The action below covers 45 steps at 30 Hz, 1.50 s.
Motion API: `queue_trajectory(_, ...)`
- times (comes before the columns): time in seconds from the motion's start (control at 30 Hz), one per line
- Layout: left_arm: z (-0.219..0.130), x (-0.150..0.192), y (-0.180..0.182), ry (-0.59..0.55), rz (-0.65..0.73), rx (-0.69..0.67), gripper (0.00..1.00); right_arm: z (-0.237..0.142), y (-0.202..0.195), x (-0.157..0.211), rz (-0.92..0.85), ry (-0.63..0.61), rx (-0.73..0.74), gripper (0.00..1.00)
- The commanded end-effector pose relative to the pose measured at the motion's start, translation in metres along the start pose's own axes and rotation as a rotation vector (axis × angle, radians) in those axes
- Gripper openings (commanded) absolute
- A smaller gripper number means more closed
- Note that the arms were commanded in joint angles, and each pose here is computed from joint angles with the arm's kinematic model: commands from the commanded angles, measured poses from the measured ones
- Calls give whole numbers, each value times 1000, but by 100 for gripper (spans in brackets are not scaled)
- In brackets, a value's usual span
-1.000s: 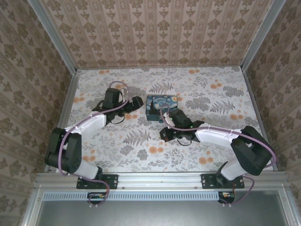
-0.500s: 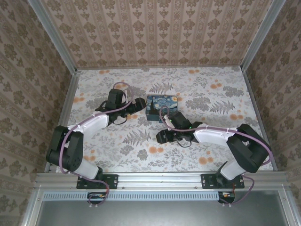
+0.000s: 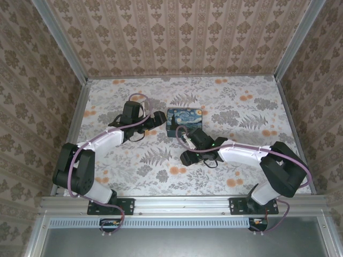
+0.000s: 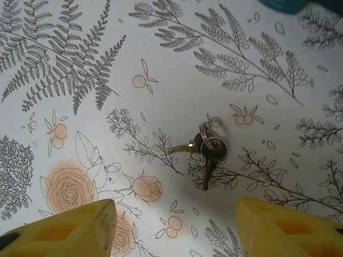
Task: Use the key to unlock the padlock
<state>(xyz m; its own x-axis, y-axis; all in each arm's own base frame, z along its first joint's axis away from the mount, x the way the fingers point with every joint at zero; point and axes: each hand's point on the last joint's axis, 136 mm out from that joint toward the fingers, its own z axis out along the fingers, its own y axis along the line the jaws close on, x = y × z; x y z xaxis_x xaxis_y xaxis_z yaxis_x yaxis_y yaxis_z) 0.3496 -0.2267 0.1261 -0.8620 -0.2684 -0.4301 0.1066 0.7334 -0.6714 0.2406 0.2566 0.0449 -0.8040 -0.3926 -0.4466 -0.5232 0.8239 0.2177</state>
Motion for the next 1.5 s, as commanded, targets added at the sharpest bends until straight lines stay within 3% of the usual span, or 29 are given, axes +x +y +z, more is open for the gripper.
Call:
queue_trajectory(0.0,-2,-9,-5,-18,8,10,100,2,-13,9,-133,71,83,61)
queue_trajectory(0.63,-2,-15,-2,-30,-10,23,100,39,-17,3,-193,198,148,54)
queue_trajectory(1.03,-2,-17,1,-29,-18,28,100,49,-8,-1,-166,198,103,25)
queue_trajectory(1.23,-2,-15,2,-26,-21,32,100,47,-7,7,-154,215,90,0)
queue_trajectory(1.47,-4,-11,-3,-19,-35,61,100,27,4,1,-89,160,15,0)
